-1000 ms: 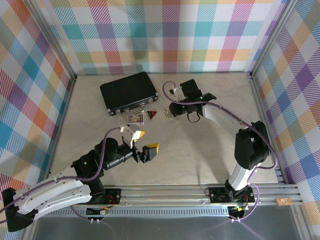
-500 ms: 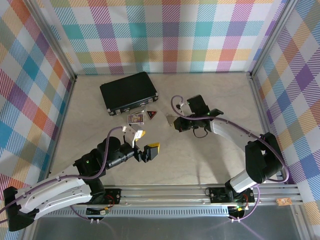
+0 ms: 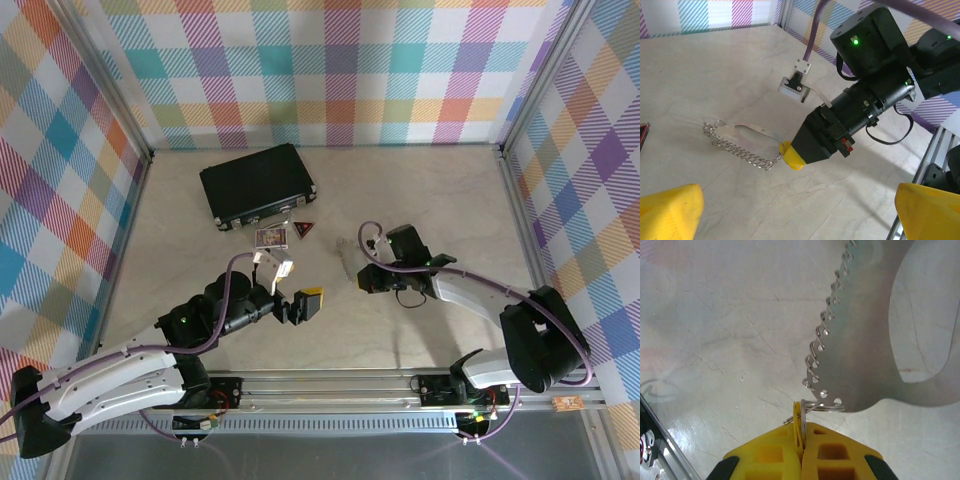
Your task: Put the keys on the keyring
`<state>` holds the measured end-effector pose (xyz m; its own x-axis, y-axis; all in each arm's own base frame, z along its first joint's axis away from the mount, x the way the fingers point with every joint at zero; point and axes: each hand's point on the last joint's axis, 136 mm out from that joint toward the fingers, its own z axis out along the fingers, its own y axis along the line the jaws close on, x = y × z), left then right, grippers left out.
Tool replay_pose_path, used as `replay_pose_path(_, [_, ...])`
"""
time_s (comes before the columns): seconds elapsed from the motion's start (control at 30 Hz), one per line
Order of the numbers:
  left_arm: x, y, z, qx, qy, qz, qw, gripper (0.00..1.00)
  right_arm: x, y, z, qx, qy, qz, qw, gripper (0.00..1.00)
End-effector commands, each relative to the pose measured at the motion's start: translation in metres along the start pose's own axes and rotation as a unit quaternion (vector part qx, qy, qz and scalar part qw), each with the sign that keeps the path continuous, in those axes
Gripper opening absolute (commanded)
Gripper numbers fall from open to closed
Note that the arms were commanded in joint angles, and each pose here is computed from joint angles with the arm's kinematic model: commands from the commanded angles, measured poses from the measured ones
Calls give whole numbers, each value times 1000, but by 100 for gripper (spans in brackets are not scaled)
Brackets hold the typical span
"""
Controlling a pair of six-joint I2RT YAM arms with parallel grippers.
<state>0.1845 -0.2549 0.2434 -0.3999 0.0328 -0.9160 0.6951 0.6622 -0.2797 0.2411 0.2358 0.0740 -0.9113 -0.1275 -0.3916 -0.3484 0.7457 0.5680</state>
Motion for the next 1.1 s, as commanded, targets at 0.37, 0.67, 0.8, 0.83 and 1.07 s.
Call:
replay_pose_path(0.37, [-16,-3,5,7,-25,1,1000,98,37,-16,20,1,-11,63,998,1])
replay_pose_path(0.67, [-14,0,6,5,-22,0,1000,98,52,-20,23,11,-6,70,997,14])
replay_pose_path(0.8, [-14,0,6,5,-20,-1,1000,98,53,-19,17,14,-19,68,997,20])
replay_pose_path(0.83, [-14,0,6,4,-21,-1,1000,98,53,-18,15,16,-23,65,998,21])
replay_pose_path(1.07, [-15,2,7,-6,-14,-3,1000,100,50,-17,-8,43,-53,53,996,30])
